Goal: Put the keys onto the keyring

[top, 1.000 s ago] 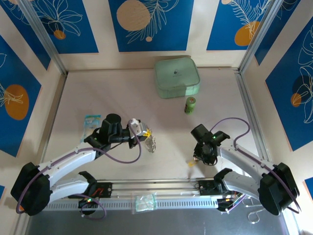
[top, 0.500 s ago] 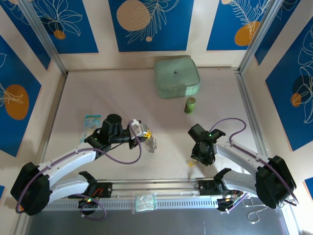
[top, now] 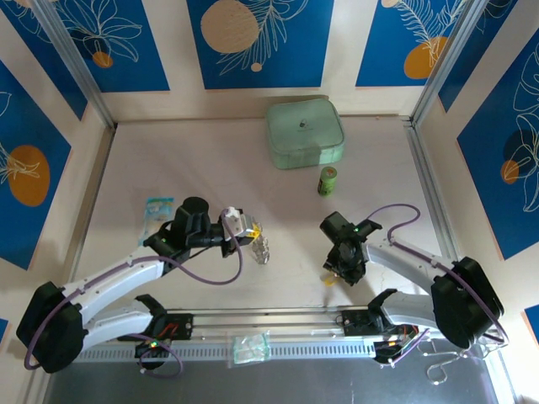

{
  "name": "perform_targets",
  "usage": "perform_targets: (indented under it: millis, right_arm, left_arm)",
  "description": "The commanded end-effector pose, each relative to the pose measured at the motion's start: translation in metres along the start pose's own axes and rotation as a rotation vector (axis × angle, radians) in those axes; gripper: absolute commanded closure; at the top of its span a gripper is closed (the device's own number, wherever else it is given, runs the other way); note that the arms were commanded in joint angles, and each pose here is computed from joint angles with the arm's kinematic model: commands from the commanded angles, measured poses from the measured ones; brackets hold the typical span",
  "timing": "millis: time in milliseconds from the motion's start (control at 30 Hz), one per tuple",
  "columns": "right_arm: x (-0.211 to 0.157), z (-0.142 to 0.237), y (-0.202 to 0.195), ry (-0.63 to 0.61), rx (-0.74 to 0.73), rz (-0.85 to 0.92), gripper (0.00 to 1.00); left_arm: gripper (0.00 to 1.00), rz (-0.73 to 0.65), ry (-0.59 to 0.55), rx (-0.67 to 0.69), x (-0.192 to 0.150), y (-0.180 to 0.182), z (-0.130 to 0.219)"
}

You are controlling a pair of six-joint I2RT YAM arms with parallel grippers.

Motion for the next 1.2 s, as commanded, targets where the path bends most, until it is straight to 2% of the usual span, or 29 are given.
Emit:
perform_targets:
  millis: [0, 133, 367, 467, 700, 967, 1167]
  right_arm:
    - [0.000, -0.003, 0.005, 0.007, -0.005, -0.014, 0.52]
    - [0.001, -0.002, 0.014, 0.009, 0.003, 0.030, 0.52]
    - [-0.004, 0.008, 0.058, 0.007, 0.158, 0.168, 0.54]
    - [0.001, 0.014, 0.061, -0.024, 0.179, 0.182, 0.54]
    - [0.008, 0.014, 0.008, -0.051, -0.071, 0.143, 0.62]
    - [0.003, 0.014, 0.018, -0.010, -0.158, 0.317, 0.66]
    - [-0.004, 0.003, 0.034, 0.039, -0.168, 0.421, 0.67]
  left_arm:
    - [1.00, -0.057, -0.040, -0.003, 0.011, -0.005, 0.004]
    - [1.00, -0.058, -0.037, -0.003, 0.010, -0.006, 0.003]
    - [1.00, -0.060, -0.037, -0.009, 0.011, -0.007, 0.003]
    - [1.00, -0.062, -0.038, -0.011, 0.011, -0.007, 0.003]
    - [1.00, -0.062, -0.037, -0.013, 0.011, -0.008, 0.003]
    - [1.00, -0.065, -0.032, -0.016, 0.010, -0.008, 0.002]
    - [1.00, -0.065, -0.031, -0.015, 0.010, -0.008, 0.002]
Point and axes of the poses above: each hand's point on the last joint's axis, 136 mm out from that joint toward the fingers, its own z axis back along the fingers, its own y axis along the line the jaws close on, x = y × z, the point moved 2 cm from there along z, back along the fingers, and after that the axes turned 9 degrees about z, right-handed, at the moved point
